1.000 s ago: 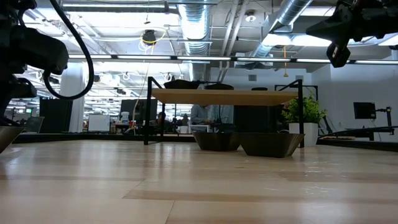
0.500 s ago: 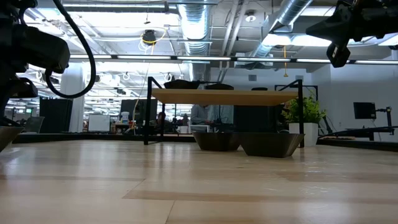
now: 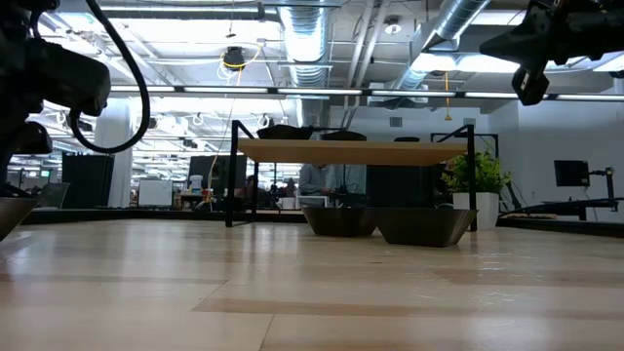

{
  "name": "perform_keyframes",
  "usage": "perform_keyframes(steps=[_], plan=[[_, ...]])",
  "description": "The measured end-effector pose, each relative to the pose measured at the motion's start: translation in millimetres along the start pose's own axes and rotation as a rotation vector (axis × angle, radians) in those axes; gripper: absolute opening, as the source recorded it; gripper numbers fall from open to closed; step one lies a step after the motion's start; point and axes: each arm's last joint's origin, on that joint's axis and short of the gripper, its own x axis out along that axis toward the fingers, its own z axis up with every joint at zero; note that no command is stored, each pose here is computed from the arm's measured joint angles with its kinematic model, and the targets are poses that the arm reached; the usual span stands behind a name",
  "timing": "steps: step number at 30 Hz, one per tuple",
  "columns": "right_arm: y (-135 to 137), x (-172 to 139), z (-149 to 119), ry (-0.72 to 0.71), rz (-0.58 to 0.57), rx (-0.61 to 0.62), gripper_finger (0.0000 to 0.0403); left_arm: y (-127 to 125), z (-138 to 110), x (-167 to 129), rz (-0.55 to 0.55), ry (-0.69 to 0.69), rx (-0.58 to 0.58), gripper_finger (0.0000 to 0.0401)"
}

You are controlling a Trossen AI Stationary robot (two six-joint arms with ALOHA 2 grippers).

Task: Pick & Place Mini shaped plates
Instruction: Stack the bottom black distorted square plate on top of the other black distorted square plates on the shelf

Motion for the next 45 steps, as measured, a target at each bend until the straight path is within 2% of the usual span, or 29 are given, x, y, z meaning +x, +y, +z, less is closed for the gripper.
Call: perform_keyframes(steps=[14,18,24,34,40,45], plan=[[0,0,0,-0.001,0.001,0.000,0.0001,5,13,-4,-0.037,-0.029,-0.090,0.0004],[0,0,0,-0.001,0.001,0.000,0.0001,11,23,-18,-0.090,-0.086,-0.150,0.0004],[0,0,0,-0.001,0.001,0.000,0.0001,29,42,-52,-0.213,-0.237,-0.326,0.0004],[0,0,0,0.000,0.000,0.000,0.0001,60,93,-112,-0.267,-0.610,-0.571,0.0004],[0,0,0,-0.001,-0.001,0.000,0.0001,79,131,-146,-0.256,-0.817,-0.595,0.0003],[0,0,0,-0.001,0.000,0.000,0.0001,89,170,-166,-0.193,-0.881,-0.575,0.0003]])
